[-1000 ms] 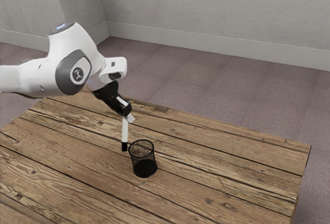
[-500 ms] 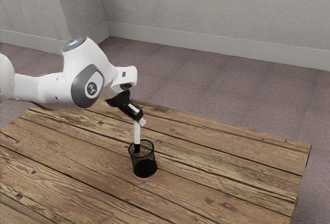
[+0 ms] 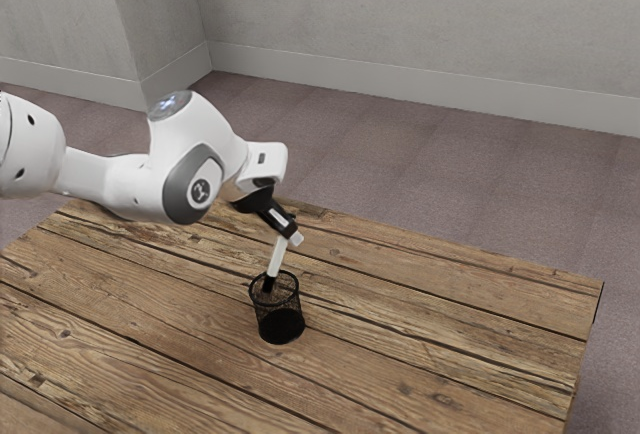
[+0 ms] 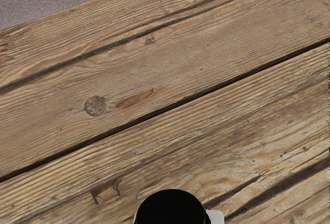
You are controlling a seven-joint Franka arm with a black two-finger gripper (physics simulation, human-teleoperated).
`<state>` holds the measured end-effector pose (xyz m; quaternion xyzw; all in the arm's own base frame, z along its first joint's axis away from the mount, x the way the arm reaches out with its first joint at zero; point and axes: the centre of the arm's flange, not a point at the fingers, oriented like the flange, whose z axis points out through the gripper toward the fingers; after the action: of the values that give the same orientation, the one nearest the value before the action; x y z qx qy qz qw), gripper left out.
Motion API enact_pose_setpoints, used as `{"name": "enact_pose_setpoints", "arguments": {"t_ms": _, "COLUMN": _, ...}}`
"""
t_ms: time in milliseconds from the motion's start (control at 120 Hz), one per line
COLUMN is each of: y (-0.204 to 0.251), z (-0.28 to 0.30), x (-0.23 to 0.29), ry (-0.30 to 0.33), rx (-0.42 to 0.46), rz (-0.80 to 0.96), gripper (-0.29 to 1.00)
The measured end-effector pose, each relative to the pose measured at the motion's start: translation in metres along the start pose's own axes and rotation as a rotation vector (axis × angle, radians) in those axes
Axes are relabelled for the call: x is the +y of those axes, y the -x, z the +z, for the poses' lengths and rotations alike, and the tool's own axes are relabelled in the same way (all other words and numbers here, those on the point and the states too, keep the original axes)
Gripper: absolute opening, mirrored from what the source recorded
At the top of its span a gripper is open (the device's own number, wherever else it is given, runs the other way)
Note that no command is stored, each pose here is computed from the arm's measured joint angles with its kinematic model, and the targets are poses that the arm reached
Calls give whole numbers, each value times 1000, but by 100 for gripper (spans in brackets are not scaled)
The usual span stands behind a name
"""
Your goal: Put the marker into the pen holder.
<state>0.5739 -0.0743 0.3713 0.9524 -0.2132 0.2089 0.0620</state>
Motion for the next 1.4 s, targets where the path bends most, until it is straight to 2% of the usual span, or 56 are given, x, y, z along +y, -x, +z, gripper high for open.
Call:
{"name": "enact_pose_setpoints", "arguments": {"t_ms": 225, "y": -7, "z": 3, "x": 23, "ry": 35, "rx": 39, "rz": -1, "gripper": -5}}
{"name": "enact_pose_setpoints", "arguments": {"t_ms": 533, "y": 4, "z": 28, "x": 9, "ry": 55, "rx": 53, "rz": -34, "gripper": -2}}
{"name": "enact_pose_setpoints", "arguments": {"t_ms": 767, "y": -1, "z": 16, "x": 14, "ry": 40, "rx": 78, "rz": -8, "gripper": 41}}
{"name": "enact_pose_setpoints", "arguments": {"t_ms": 875, "y": -7, "z": -9, "x": 22, "ry": 1, "rx": 102, "rz": 33, "gripper": 53}}
{"name": "enact_pose_setpoints", "arguments": {"t_ms": 1000, "y": -14, "z": -33, "x": 31, "ry": -31, "rx": 115, "rz": 79, "gripper": 61}}
{"name": "enact_pose_setpoints", "arguments": {"t_ms": 1192, "y": -25, "z": -58, "x": 32, "ry": -21, "rx": 64, "rz": 150, "gripper": 66}}
{"name": "enact_pose_setpoints", "arguments": {"t_ms": 1400, "y": -52, "z": -104, "x": 31, "ry": -16, "rx": -103, "rz": 316, "gripper": 69}}
